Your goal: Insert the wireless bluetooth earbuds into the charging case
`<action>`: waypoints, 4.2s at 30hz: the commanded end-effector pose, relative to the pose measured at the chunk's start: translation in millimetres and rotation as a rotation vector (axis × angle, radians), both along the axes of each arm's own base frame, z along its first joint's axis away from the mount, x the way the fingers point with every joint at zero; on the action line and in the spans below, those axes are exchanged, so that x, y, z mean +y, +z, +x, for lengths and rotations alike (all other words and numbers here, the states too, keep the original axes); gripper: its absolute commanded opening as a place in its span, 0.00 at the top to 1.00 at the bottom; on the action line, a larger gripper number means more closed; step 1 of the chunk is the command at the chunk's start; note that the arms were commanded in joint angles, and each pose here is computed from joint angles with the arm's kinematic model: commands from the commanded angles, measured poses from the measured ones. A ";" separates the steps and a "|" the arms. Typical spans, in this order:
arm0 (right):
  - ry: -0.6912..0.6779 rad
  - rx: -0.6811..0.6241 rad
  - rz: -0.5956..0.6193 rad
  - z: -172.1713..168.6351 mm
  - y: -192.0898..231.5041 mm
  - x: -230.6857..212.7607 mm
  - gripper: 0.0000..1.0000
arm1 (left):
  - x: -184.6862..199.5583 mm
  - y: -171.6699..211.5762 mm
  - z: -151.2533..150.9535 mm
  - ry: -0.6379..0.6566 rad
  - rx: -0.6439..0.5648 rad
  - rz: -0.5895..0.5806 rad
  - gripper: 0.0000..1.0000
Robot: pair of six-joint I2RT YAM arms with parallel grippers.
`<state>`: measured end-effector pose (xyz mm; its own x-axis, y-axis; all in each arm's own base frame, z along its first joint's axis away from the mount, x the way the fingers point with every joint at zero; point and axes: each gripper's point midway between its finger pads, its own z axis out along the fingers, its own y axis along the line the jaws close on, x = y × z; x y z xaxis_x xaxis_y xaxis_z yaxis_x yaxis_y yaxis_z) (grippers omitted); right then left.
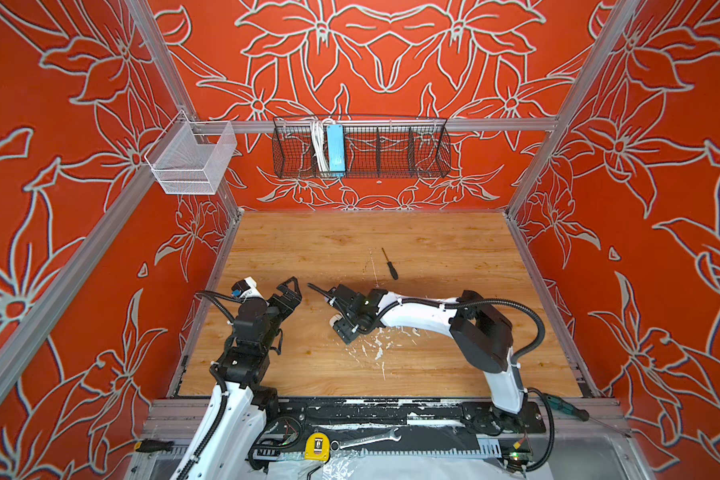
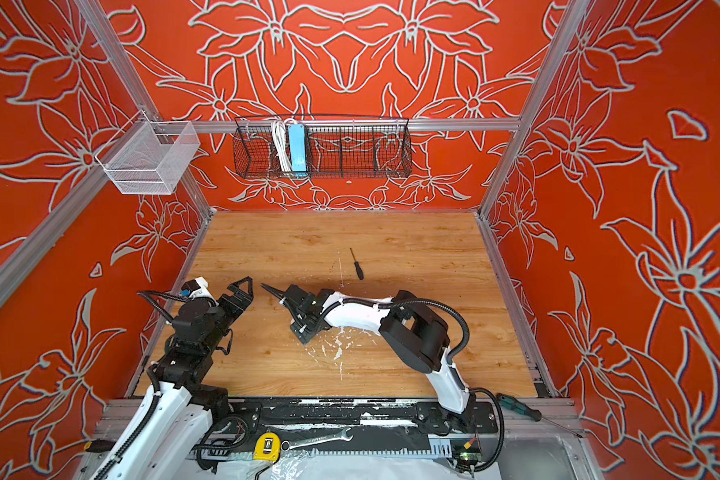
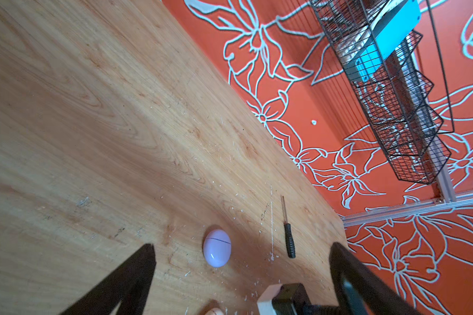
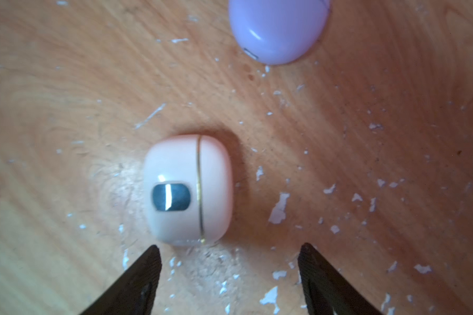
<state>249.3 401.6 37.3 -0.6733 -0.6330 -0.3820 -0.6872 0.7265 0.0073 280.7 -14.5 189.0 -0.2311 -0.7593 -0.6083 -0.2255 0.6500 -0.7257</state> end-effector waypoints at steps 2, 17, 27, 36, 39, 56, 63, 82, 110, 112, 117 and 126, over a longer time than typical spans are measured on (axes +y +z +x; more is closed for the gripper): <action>0.064 0.050 0.035 -10.7 -1.9 18.5 0.20 | 0.9 3.5 4.1 0.005 0.005 -0.005 0.02; 0.069 0.069 0.016 -5.8 -14.8 20.5 0.35 | -2.7 3.0 7.5 -0.020 0.022 -0.021 0.02; 0.055 0.082 0.032 -0.1 -18.4 21.8 0.36 | -3.2 -1.4 8.7 -0.022 0.038 -0.042 0.02; 0.062 0.093 0.027 -0.5 -22.0 24.3 0.40 | -4.8 -5.6 11.4 -0.031 0.048 -0.057 0.02; 0.062 0.093 0.022 -0.2 -22.9 23.7 0.43 | -5.0 -7.4 11.9 -0.032 0.056 -0.064 0.02; 0.056 -0.019 0.149 3.0 25.0 19.3 0.59 | -20.5 -9.2 22.3 -0.126 0.064 -0.109 0.00; 0.093 -0.279 0.326 4.3 100.1 -8.1 0.63 | -57.1 14.7 34.3 -0.355 -0.002 -0.130 0.15; 0.239 -0.850 0.581 -37.8 236.1 -105.7 0.87 | -174.3 100.9 6.1 -0.997 -0.324 -0.096 0.24; 0.294 -0.894 0.528 -48.3 252.3 -120.6 0.85 | -253.6 122.6 -68.4 -1.412 -0.513 0.109 0.33; 0.289 -0.904 0.534 -49.3 254.6 -123.7 0.85 | -260.6 118.7 -71.3 -1.441 -0.506 0.128 0.34; 0.298 -0.906 0.550 -52.8 257.7 -125.3 0.84 | -278.2 109.8 -78.5 -1.515 -0.473 0.162 0.38; 0.291 -0.910 0.536 -50.8 256.9 -125.8 0.85 | -282.2 105.5 -77.4 -1.505 -0.447 0.212 0.51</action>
